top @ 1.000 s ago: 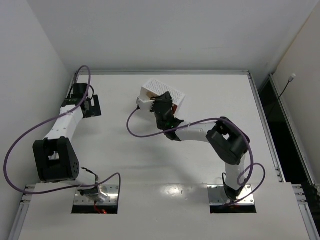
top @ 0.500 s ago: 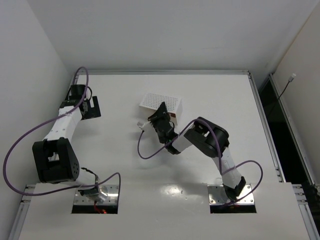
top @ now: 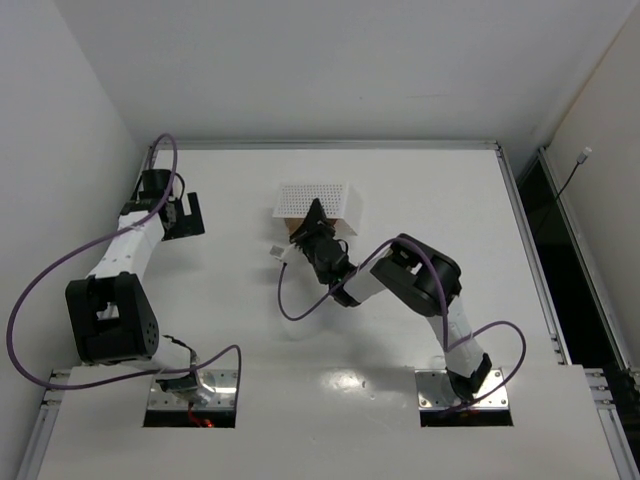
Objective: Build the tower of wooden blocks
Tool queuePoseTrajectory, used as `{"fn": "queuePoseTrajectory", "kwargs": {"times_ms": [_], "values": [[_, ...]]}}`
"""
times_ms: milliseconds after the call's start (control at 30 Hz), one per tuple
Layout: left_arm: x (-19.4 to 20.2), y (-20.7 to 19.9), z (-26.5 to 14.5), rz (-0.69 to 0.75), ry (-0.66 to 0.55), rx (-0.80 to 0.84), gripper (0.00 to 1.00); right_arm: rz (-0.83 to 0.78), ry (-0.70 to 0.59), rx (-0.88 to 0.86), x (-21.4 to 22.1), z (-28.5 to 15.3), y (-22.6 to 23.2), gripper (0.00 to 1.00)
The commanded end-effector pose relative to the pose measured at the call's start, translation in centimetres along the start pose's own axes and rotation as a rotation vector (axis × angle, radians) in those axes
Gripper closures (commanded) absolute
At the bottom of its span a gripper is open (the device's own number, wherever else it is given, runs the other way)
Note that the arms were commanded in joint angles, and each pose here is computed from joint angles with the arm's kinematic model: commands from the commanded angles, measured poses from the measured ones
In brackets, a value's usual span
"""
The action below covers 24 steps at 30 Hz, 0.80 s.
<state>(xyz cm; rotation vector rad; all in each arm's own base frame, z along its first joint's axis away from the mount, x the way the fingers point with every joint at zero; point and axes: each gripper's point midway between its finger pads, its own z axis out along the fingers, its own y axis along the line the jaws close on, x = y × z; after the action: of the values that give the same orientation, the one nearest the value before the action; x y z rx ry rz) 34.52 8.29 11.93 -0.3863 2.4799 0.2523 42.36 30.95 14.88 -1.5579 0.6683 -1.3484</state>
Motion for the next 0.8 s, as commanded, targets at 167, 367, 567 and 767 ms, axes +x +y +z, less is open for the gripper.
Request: {"fn": "queuePoseTrajectory", "kwargs": {"times_ms": [167,367,567,767], "values": [[-1.6,-0.4,-0.1,-0.038,-0.028,0.033,0.00,0.203,0.264,0.516,10.6,-3.1,-13.5,1.00],[-2.2,-0.8,-0.2,-0.039,-0.035,0.055,0.00,0.166,0.278,0.539,11.0,-3.2,-13.8,1.00],[-2.6,-1.2,-0.4,-0.040,-0.044,0.076,0.00,0.172,0.294,0.540,10.2,-2.6,-14.4,1.00],[-2.6,-1.3,-0.9,-0.032,-0.055,0.089,0.00,0.202,0.367,0.469,11.7,-2.7,-13.6,1.00]]}}
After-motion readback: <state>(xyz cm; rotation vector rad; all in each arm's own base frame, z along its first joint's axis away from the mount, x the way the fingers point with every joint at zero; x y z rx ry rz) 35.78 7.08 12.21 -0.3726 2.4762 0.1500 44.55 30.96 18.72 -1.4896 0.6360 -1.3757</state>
